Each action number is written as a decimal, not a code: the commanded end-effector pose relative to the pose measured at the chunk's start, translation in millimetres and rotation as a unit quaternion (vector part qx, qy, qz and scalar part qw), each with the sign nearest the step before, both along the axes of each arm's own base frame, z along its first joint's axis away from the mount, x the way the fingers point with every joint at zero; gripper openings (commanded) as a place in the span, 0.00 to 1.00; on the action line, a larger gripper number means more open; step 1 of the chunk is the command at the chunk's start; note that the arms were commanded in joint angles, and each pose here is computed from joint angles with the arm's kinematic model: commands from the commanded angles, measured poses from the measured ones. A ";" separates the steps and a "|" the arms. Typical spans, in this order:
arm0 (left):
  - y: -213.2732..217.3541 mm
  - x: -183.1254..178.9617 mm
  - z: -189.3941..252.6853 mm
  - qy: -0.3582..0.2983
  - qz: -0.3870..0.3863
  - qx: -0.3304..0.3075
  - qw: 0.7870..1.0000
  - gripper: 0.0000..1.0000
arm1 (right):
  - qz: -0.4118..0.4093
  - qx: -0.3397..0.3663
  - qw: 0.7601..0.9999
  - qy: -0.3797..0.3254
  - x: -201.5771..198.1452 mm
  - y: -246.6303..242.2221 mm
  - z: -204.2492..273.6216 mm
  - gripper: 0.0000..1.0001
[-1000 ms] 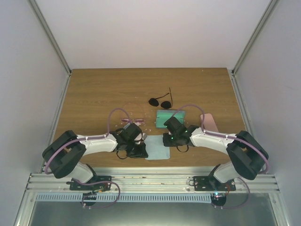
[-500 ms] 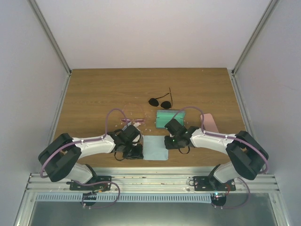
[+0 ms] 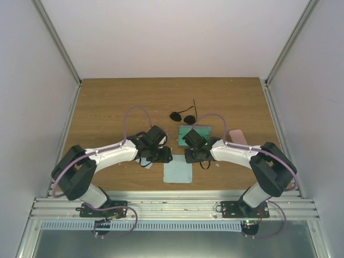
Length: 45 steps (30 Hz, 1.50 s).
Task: Organize the sunglasses
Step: Fold the glasses cleaning cloth at the center of the board.
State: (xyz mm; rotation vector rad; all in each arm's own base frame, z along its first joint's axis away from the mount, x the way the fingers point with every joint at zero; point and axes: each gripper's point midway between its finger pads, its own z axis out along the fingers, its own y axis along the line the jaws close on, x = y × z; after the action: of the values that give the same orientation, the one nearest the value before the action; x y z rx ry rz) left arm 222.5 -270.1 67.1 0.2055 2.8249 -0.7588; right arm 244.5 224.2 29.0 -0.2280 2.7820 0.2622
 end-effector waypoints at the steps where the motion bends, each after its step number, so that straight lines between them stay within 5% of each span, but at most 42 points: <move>1: 8.5 24.1 -15.4 -0.026 0.000 0.045 0.999 0.46 | 0.001 -0.026 1.000 -0.012 9.2 -5.7 -3.0 0.30; 24: 8.9 38.6 -55.5 0.004 -0.003 0.062 0.998 0.34 | 0.038 -0.017 0.999 0.022 -2.3 2.5 -26.5 0.14; 45: 3.5 39.4 -51.8 -0.002 -0.022 0.054 0.998 0.00 | 0.037 0.009 0.999 -0.003 8.4 14.3 -9.7 0.01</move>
State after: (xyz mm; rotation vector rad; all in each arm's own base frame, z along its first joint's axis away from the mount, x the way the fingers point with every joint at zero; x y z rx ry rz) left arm 265.6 -267.1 19.6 0.2466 2.8577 -0.6218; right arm 250.6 241.1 17.0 -0.3401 2.7669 0.3171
